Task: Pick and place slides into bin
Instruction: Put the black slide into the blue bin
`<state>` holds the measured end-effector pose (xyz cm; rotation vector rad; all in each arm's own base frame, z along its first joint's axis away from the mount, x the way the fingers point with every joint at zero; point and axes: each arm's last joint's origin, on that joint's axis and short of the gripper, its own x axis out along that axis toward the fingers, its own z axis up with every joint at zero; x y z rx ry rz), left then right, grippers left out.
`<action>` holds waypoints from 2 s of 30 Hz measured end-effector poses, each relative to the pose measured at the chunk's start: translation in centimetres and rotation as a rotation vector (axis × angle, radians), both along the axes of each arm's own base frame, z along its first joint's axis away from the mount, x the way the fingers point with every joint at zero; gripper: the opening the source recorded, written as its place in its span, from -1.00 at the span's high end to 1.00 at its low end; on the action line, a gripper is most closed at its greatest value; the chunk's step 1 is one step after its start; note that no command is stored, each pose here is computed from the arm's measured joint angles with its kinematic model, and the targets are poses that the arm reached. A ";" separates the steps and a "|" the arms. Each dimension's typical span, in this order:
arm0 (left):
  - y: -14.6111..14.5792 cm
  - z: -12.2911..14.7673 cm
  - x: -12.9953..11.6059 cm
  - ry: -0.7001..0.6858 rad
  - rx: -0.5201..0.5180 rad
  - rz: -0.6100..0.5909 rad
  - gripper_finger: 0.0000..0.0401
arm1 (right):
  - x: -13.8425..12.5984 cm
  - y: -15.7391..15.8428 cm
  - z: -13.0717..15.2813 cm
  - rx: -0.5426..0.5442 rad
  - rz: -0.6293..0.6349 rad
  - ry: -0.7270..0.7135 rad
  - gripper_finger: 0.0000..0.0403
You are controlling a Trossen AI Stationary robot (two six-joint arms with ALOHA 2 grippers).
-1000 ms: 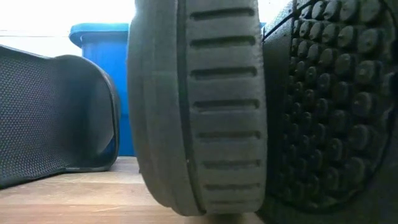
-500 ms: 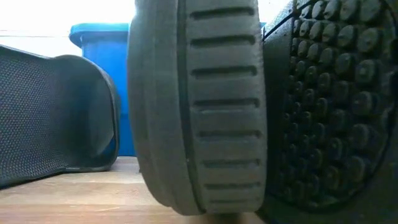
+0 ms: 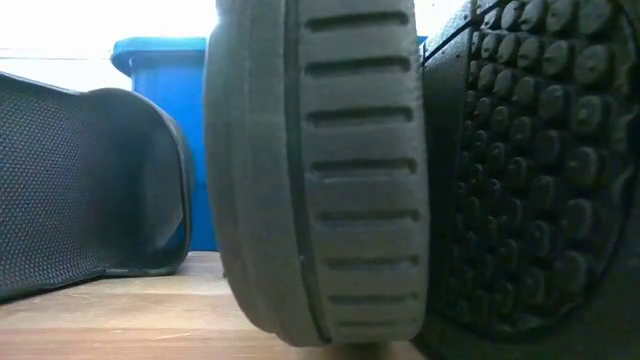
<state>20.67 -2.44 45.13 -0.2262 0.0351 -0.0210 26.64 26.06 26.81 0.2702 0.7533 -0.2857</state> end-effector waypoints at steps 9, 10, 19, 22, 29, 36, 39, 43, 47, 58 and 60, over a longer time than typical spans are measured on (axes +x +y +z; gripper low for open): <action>0.0 -0.1 0.0 0.007 0.001 -0.002 -0.29 | 1.3 1.4 -4.2 -0.031 -0.157 0.104 -0.12; 0.0 -0.1 0.1 0.009 0.001 -0.002 -0.29 | 1.3 1.5 -4.6 -0.039 -0.180 0.109 -0.11; 0.0 -0.3 0.1 0.013 0.002 -0.003 -0.29 | 1.7 1.8 -7.6 -0.172 -0.226 0.082 -0.05; 0.0 -0.4 0.2 0.015 0.002 -0.003 -0.29 | 2.0 1.7 -8.2 -0.227 -0.248 0.036 -0.04; 0.0 -0.4 0.2 0.017 0.002 -0.003 -0.29 | 2.6 1.2 -9.8 -0.270 -0.264 0.062 -0.02; 0.0 -0.4 0.2 0.018 0.002 -0.003 -0.29 | 3.1 0.4 -11.1 -0.291 -0.297 0.080 0.03; 0.0 -0.4 0.2 0.017 0.001 -0.003 -0.29 | 3.1 0.1 -11.5 -0.272 -0.336 0.072 0.13; 0.0 -0.4 0.2 0.017 0.001 -0.003 -0.29 | 3.1 0.0 -11.6 -0.270 -0.344 0.072 0.32; 0.0 -0.4 0.2 0.017 0.001 -0.003 -0.29 | 3.0 0.0 -11.6 -0.269 -0.342 0.077 0.61; 0.0 -0.4 0.2 0.017 0.001 -0.003 -0.29 | 3.0 0.0 -11.5 -0.254 -0.340 0.094 0.93; 0.0 -0.4 0.2 0.017 0.001 -0.003 -0.29 | 2.9 0.0 -11.4 -0.247 -0.340 0.097 0.93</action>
